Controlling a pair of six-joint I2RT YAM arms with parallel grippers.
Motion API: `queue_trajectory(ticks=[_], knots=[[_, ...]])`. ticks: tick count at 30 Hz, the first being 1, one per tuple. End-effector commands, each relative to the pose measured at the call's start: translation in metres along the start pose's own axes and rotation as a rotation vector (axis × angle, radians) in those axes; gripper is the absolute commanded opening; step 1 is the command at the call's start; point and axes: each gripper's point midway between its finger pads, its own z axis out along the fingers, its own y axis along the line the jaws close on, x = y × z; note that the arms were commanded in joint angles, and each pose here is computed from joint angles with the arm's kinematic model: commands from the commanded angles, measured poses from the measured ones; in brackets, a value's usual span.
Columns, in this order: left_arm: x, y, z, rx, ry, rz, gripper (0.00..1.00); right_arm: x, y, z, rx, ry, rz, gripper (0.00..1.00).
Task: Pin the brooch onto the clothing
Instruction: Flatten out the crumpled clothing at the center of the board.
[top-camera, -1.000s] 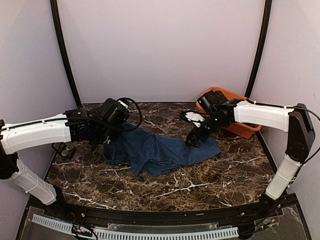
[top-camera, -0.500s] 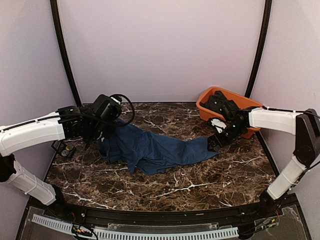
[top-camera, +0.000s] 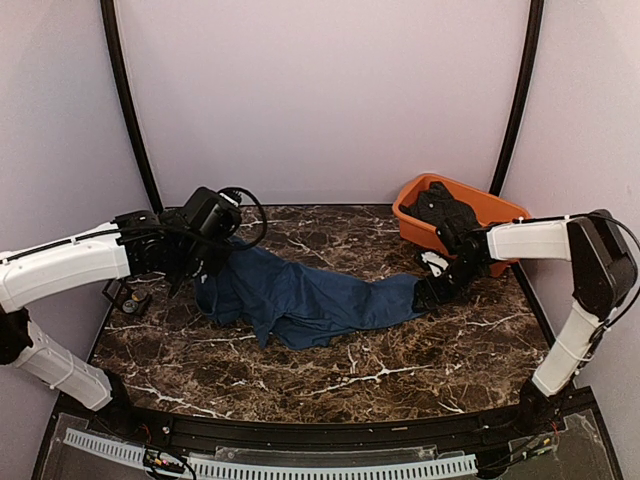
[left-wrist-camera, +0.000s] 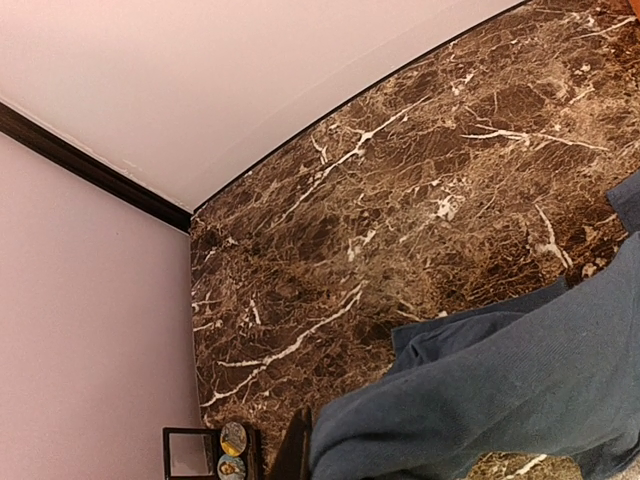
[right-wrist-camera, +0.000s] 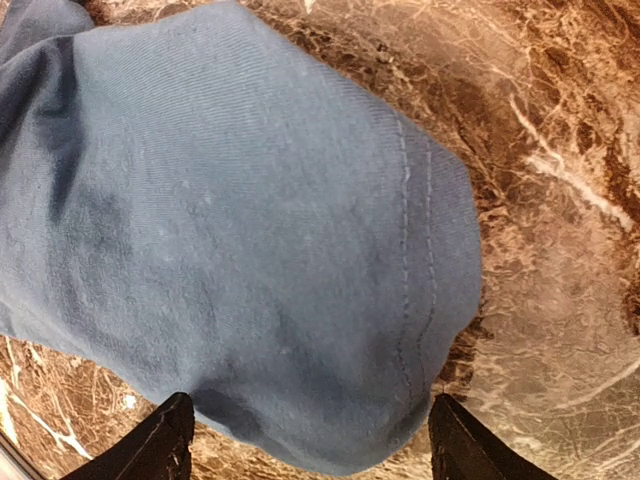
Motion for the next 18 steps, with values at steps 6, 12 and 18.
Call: queue_trajectory(ticks=[6,12,18], knots=[[0.022,0.004,0.025,-0.012,0.137,0.007,0.01,-0.01,0.006,0.007,-0.069,-0.021,0.02,0.61],[0.016,0.0,0.021,0.035,0.099,-0.026,0.03,-0.012,0.005,0.007,-0.083,-0.029,0.029,0.43],[0.024,-0.003,0.023,0.042,0.128,-0.015,0.35,-0.013,0.005,0.009,-0.1,-0.04,0.045,0.15]])
